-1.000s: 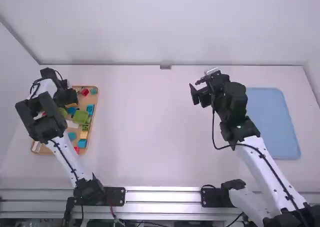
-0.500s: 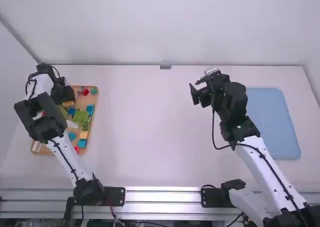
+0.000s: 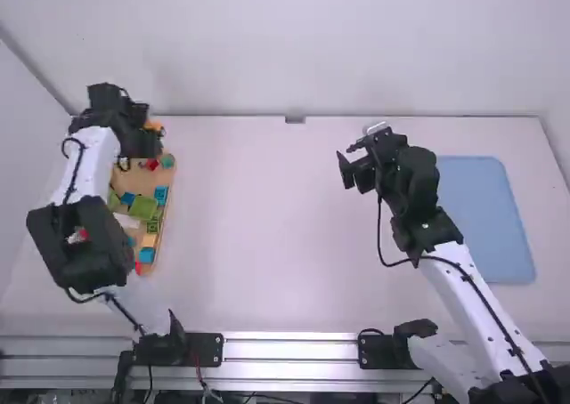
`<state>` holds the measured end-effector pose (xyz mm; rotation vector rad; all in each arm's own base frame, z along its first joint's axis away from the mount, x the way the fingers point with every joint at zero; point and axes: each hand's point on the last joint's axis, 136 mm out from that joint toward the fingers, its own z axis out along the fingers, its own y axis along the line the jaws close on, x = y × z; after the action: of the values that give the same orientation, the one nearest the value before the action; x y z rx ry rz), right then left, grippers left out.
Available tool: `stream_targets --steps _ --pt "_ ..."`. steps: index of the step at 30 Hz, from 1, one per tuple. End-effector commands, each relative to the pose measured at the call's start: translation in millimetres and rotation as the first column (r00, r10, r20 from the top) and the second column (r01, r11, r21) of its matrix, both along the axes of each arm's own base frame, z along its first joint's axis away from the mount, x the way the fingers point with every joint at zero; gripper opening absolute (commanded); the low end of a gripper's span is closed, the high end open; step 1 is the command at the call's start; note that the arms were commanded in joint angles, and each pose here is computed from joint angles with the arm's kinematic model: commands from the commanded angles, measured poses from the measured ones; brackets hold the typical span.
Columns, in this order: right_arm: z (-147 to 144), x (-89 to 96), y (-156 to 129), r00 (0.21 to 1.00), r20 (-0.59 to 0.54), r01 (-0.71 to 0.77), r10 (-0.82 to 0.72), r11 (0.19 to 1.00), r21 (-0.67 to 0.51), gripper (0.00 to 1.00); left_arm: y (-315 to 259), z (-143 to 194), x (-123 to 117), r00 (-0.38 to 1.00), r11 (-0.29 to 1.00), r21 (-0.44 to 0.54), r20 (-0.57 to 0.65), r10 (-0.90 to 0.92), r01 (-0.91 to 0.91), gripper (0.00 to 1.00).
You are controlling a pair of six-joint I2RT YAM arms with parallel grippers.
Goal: Assemble lego blocks to make yellow taxi
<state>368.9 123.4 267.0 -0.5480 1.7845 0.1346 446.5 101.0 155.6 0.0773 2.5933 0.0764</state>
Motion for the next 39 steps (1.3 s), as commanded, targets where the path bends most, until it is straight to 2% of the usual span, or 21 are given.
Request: stream_targets --steps 1,4,7,10,11,13,17,22,24,25,27,33,35,39 --pt "18.6 3.9 -0.4 0.999 0.036 0.004 -0.004 1.000 0.011 0.98 -52.6 -18.4 -20.4 0.981 0.981 0.019 -0.039 -0.191 0.192 0.17" --pt "18.9 5.0 -3.5 0.999 0.038 0.012 -0.012 1.000 0.011 0.98 -112.2 -32.6 -43.3 0.913 0.913 0.051 -0.078 -0.400 0.405 0.10" --pt "18.8 5.7 -6.0 0.999 0.037 0.018 -0.019 1.000 0.012 0.99 -160.2 -47.4 -68.9 0.813 0.819 0.033 -0.146 -0.564 0.574 0.13" --pt "18.5 6.5 -8.7 0.999 0.036 0.024 -0.024 1.000 0.012 0.99 -227.1 -67.2 -117.2 0.528 0.544 -0.005 -0.235 -0.816 0.839 0.16" --pt "18.5 6.5 -8.7 0.999 0.036 0.024 -0.024 1.000 0.012 0.99 -227.1 -67.2 -117.2 0.528 0.544 -0.005 -0.235 -0.816 0.839 0.16" --pt "18.5 6.5 -8.8 0.999 0.036 0.024 -0.025 1.000 0.012 0.98 -261.9 -81.0 -136.5 0.353 0.357 0.036 -0.258 -0.899 0.934 0.18" --pt "16.9 6.1 -8.9 0.999 0.029 0.024 -0.024 1.000 0.010 0.99 -298.8 -100.8 -155.8 0.199 0.181 0.095 -0.248 -0.948 0.979 0.22" --pt "11.6 4.7 -9.3 1.000 0.008 0.024 -0.024 1.000 0.004 0.98 -318.6 -120.3 -163.8 0.163 0.144 0.118 -0.173 -0.971 0.983 0.18" --pt "10.6 4.4 -9.4 1.000 0.003 0.025 -0.025 1.000 0.003 0.99 -318.7 -124.9 -166.9 0.160 0.146 0.098 -0.153 -0.975 0.984 0.15" --pt "10.2 4.3 -9.6 1.000 0.002 0.025 -0.025 1.000 0.002 0.99 -320.6 -127.9 -169.7 0.159 0.149 0.079 -0.140 -0.977 0.986 0.11" --pt "9.7 4.1 -9.6 1.000 0.000 0.025 -0.025 1.000 0.001 0.99 -321.9 -131.3 -170.1 0.177 0.169 0.064 -0.141 -0.974 0.983 0.10" --pt "6.2 3.1 -9.9 1.000 -0.015 0.025 -0.025 1.000 -0.003 0.98 -320.5 -151.7 -154.3 0.225 0.220 0.046 -0.195 -0.955 0.974 0.07" --pt "6.3 3.1 -9.7 1.000 -0.014 0.024 -0.024 1.000 -0.002 0.99 -316.0 -159.2 -149.3 0.229 0.229 0.032 -0.258 -0.938 0.973 0.02" --pt "6.0 3.0 -9.9 1.000 -0.016 0.025 -0.025 1.000 -0.002 0.98 -313.8 -164.8 -141.2 0.238 0.243 0.024 -0.311 -0.920 0.970 0.02"
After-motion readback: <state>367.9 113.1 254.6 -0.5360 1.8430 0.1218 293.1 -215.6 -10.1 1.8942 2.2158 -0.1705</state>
